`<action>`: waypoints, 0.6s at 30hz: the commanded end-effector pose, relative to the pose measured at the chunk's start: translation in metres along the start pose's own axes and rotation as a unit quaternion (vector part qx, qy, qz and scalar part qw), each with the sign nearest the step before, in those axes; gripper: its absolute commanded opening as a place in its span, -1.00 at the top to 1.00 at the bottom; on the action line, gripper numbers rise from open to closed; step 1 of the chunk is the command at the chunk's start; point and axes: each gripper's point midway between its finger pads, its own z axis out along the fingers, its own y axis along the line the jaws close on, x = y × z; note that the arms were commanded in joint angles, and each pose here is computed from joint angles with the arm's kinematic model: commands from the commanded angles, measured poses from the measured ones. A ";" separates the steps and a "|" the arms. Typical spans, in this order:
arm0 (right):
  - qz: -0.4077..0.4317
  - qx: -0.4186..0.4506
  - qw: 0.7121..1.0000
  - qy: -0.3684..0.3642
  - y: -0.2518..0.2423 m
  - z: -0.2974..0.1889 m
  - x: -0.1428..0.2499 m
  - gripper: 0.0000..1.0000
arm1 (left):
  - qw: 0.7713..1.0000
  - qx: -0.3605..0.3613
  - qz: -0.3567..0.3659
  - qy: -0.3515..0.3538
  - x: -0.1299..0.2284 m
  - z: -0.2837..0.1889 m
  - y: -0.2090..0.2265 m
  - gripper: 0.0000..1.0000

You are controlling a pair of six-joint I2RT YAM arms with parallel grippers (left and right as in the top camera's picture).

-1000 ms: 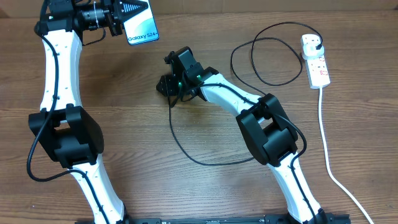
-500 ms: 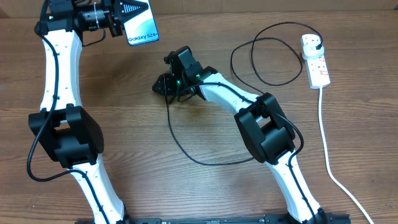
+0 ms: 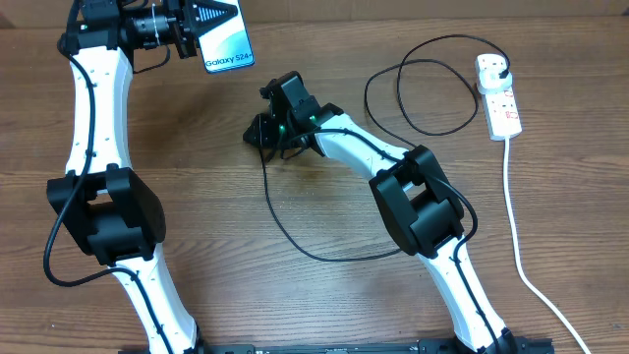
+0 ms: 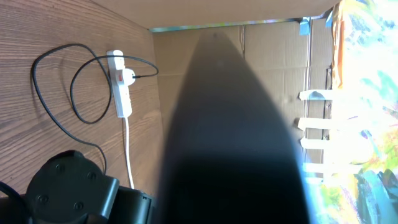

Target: Plug charger to phone and switch on socket

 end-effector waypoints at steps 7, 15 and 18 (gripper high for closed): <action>0.028 0.190 0.981 0.037 -0.106 0.038 0.060 0.92 | 0.999 0.017 0.023 0.017 0.010 0.002 -0.017 0.92; 0.053 0.160 0.983 0.066 -0.077 -0.003 0.037 0.92 | 0.999 0.017 0.023 0.017 0.010 0.002 -0.017 0.91; 0.056 0.136 0.987 0.069 -0.054 -0.042 0.017 0.92 | 0.999 0.017 0.023 0.017 0.010 0.002 -0.017 0.92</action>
